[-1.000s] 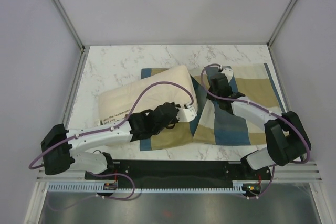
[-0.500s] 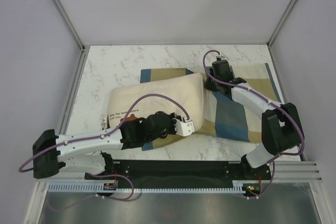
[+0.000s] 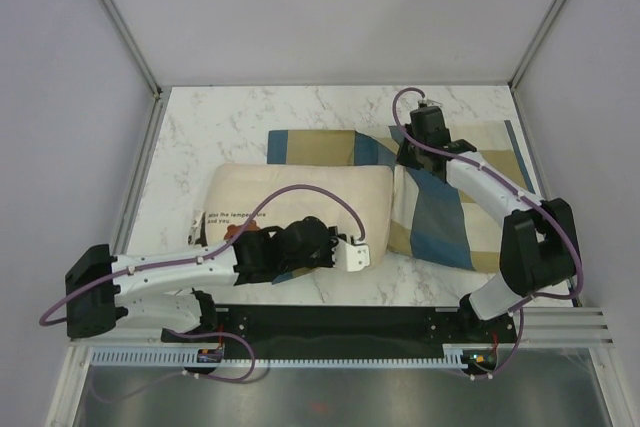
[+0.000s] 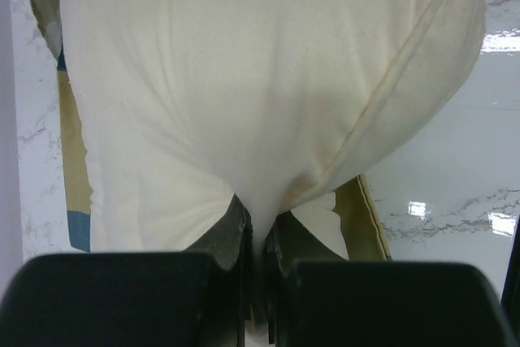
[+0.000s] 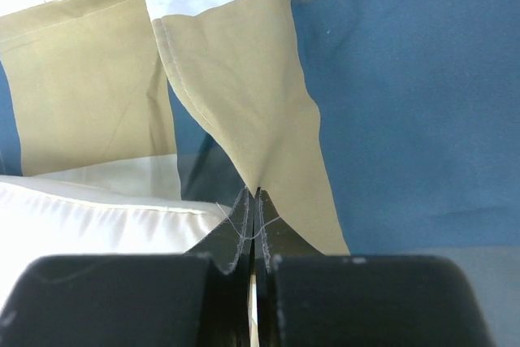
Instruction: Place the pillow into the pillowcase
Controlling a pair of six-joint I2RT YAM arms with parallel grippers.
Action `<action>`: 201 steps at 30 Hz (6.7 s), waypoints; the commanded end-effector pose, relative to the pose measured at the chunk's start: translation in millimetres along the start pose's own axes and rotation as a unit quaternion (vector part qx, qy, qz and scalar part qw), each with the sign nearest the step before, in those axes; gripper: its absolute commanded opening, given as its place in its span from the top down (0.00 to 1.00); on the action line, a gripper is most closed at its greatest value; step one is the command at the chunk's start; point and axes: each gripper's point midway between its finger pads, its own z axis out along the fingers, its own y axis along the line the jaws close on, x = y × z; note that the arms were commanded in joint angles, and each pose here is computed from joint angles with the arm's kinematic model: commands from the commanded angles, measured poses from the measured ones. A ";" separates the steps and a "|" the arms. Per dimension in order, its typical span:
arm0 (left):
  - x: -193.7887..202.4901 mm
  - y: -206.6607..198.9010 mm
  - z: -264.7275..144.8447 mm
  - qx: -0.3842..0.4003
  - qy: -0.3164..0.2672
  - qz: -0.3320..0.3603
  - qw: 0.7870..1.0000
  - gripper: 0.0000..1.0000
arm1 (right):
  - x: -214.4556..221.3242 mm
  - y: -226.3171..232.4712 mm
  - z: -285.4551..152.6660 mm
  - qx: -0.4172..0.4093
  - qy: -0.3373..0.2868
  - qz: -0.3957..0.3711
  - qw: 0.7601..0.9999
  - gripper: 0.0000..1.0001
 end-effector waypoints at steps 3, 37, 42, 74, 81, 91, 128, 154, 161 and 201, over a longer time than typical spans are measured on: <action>-17.5 12.4 3.3 -0.015 -0.012 0.003 1.000 0.98 | -32.6 9.2 -22.9 -0.015 -0.040 -0.035 0.998 1.00; 34.3 69.7 114.7 -0.075 0.147 0.089 0.982 0.98 | 16.2 19.4 -81.1 -0.099 0.043 -0.076 0.991 0.66; 9.1 92.0 99.6 -0.104 0.117 0.078 0.985 0.98 | 26.8 2.4 -80.2 -0.076 0.025 -0.067 0.995 0.38; 10.9 96.1 107.9 -0.105 0.122 0.076 0.984 0.98 | 86.4 -15.1 -55.1 -0.085 0.033 -0.020 0.996 1.00; -19.6 94.9 133.2 -0.123 0.048 -0.079 0.988 0.98 | 102.7 7.4 -97.8 -0.170 0.074 -0.001 0.983 1.00; -20.7 101.1 129.1 -0.135 0.047 -0.097 0.985 0.98 | 74.8 51.7 -134.7 -0.262 0.073 0.014 0.962 1.00; -38.7 118.7 43.1 -0.117 0.024 -0.233 0.965 0.28 | 39.7 -48.3 -91.4 -0.023 -0.024 -0.012 0.999 0.45; 2.7 61.6 121.1 -0.069 0.085 -0.312 0.944 0.41 | 54.2 -10.3 -92.2 -0.130 0.025 -0.025 0.991 1.00; -17.5 75.8 105.3 -0.076 0.049 -0.323 0.942 0.42 | 64.4 46.9 -131.8 -0.288 0.095 -0.001 0.953 1.00; 142.9 220.7 -36.3 -0.345 0.106 -0.611 0.705 0.09 | 22.7 52.5 -79.5 -0.063 -0.008 -0.160 0.985 0.31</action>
